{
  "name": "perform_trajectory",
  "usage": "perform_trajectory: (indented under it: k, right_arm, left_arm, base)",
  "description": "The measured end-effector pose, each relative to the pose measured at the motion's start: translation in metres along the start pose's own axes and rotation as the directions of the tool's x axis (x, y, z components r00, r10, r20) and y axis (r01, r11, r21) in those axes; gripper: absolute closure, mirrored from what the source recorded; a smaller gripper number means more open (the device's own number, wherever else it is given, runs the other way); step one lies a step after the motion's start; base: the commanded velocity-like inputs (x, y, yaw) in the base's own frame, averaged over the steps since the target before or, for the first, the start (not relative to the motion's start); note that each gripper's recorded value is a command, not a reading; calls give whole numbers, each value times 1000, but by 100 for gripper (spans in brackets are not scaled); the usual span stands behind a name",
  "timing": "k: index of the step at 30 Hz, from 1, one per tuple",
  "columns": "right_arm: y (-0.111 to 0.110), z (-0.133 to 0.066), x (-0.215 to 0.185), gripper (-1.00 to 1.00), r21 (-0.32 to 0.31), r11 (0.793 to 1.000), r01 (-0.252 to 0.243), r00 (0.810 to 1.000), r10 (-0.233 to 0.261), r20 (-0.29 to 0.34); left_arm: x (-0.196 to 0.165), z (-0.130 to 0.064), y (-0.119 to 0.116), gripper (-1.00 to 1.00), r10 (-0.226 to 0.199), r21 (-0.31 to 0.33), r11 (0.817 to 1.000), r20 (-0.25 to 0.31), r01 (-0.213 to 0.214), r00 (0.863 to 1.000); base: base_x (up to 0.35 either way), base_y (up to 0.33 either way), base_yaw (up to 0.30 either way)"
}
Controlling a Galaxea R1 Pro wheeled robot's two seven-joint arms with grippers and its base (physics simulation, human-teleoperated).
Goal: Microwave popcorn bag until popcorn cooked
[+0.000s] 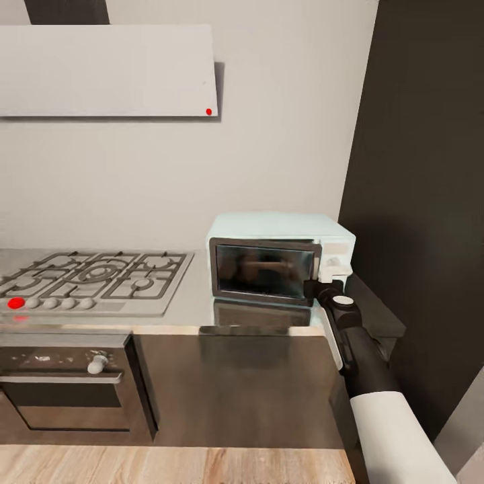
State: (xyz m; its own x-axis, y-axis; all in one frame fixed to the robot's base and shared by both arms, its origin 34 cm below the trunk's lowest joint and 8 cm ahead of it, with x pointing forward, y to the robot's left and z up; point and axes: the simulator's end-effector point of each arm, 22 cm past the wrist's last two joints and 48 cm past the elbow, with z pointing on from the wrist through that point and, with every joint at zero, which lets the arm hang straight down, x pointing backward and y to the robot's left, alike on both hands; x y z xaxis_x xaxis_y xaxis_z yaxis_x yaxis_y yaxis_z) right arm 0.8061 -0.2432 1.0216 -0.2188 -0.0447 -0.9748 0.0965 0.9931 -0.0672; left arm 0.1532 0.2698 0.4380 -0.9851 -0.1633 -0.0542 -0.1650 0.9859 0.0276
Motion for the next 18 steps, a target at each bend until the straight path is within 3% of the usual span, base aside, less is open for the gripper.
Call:
perform_trajectory:
  k: [18]
  right_arm:
    - [-19, 1, 1, 100, 28, 999, -27, 1000, 27, -2]
  left_arm:
    - [0, 0, 0, -100, 0, 0, 1000, 0, 0, 1000]
  base:
    - [-178, 114, 0]
